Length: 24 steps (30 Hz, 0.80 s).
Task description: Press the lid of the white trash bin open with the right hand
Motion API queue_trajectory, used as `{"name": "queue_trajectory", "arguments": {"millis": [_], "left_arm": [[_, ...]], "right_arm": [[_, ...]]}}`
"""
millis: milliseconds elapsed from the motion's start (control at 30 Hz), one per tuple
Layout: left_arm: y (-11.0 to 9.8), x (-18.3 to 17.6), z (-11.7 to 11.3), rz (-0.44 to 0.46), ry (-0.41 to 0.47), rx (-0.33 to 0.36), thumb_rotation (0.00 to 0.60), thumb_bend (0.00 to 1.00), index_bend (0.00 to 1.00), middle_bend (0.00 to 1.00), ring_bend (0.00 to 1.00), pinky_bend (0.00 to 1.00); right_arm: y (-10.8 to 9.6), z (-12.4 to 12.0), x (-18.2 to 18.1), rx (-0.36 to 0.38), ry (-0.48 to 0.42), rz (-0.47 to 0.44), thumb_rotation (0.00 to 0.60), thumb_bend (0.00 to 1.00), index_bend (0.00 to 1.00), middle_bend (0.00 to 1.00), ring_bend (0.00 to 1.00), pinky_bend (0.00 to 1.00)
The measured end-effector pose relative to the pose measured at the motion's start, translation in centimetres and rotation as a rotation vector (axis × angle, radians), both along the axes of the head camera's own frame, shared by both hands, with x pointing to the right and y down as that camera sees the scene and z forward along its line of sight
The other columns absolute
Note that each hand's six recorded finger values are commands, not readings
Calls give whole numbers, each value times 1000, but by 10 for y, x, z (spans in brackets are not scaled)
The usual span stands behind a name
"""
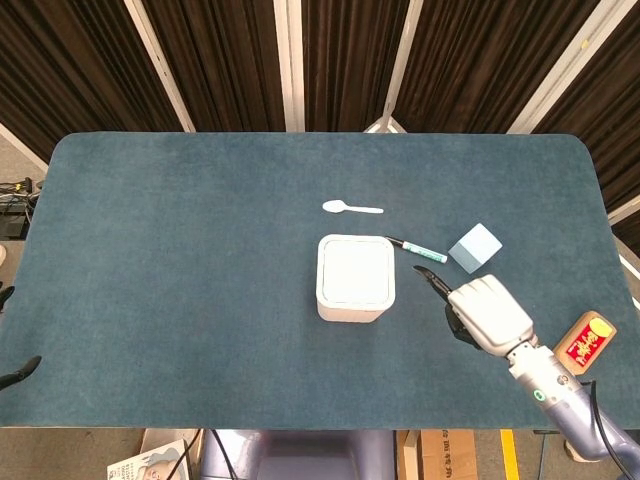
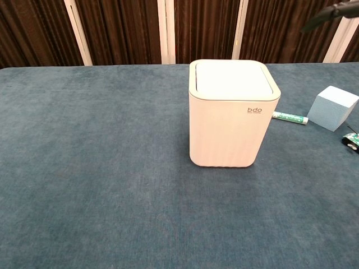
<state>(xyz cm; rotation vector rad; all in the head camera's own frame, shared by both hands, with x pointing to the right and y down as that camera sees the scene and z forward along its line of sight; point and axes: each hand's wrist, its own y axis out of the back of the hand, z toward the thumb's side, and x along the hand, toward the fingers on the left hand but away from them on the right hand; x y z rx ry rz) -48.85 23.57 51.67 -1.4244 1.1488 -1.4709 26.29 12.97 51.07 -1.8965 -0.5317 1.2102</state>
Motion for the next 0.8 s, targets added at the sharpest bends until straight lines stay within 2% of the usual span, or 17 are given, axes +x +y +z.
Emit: {"name": "queue_trajectory", "arguments": {"millis": [233, 800], "left_arm": [[0, 0, 0, -2, 2, -2, 600, 23, 121, 67, 0, 10], [-1, 0, -1, -3, 6, 6, 600, 23, 121, 69, 0, 10]], "right_arm": [[-4, -8, -28, -20, 24, -65, 600, 842, 90, 832, 839, 704], [-3, 5, -69, -60, 39, -116, 600, 841, 109, 832, 839, 704]]}}
